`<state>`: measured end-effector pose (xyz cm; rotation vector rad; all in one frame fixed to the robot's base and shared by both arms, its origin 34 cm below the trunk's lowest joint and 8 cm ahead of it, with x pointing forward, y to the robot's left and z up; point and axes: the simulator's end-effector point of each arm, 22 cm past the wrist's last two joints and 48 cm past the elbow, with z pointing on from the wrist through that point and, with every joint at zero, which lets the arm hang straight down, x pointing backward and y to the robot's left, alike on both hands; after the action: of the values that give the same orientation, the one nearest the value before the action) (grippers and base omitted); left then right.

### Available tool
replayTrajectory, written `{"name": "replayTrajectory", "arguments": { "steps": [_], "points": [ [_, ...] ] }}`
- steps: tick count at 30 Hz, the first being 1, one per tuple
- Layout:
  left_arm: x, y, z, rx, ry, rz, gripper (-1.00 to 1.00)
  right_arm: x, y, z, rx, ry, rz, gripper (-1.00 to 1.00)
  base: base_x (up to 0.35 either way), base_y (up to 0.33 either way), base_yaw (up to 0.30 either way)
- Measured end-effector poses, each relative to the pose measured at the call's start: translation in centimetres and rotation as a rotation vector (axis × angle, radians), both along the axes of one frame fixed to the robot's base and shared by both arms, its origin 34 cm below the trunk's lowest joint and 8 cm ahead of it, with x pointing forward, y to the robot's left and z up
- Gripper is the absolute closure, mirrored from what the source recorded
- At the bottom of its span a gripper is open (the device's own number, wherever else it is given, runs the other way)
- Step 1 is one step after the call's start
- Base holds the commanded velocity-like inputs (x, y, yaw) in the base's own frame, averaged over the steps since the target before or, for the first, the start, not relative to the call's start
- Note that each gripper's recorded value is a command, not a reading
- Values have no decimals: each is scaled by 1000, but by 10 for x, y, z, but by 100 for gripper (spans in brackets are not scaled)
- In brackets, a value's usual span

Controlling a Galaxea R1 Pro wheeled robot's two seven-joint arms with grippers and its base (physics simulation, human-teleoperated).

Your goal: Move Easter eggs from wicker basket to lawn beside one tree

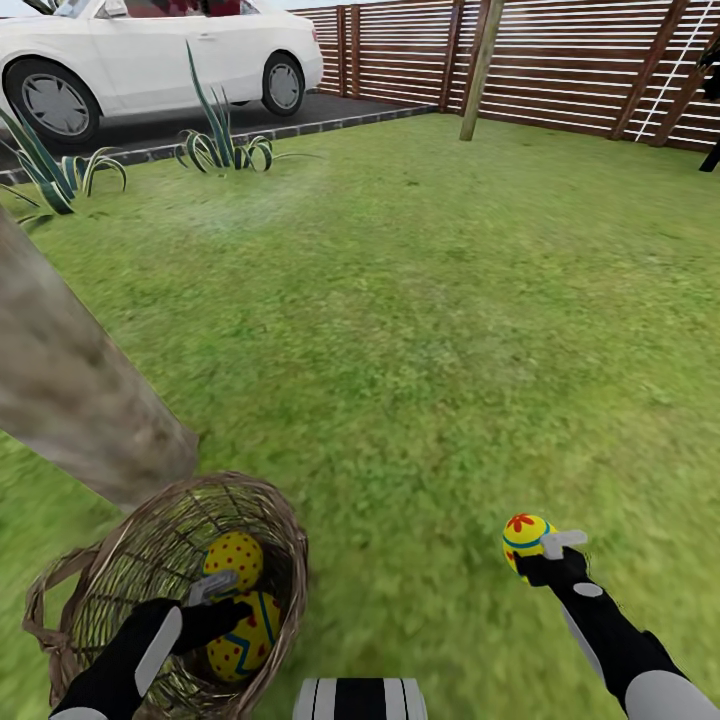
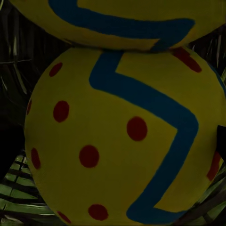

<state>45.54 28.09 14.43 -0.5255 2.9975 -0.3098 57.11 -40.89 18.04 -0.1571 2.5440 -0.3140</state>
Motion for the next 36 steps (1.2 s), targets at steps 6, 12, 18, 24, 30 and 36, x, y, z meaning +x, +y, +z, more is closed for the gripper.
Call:
{"name": "replayTrajectory", "arguments": {
  "steps": [6,12,18,24,30,36],
  "points": [
    [5,10,7,20,-15,-13,100,-8,11,-4,28,24,23,100,0,0,0],
    [15,12,17,23,-42,-9,100,-71,12,-34,52,170,-6,100,-93,0,0],
    [22,11,27,24,-64,-11,100,-63,12,-23,52,146,-4,100,-4,0,0],
    [30,11,37,22,-89,-9,100,-54,10,-11,55,119,-1,100,0,0,2],
    [37,10,48,23,-113,-9,100,-10,8,27,38,74,-9,100,0,0,0],
    [44,10,58,24,-136,-11,100,-1,9,41,39,48,-8,100,0,0,0]
  ]
}}
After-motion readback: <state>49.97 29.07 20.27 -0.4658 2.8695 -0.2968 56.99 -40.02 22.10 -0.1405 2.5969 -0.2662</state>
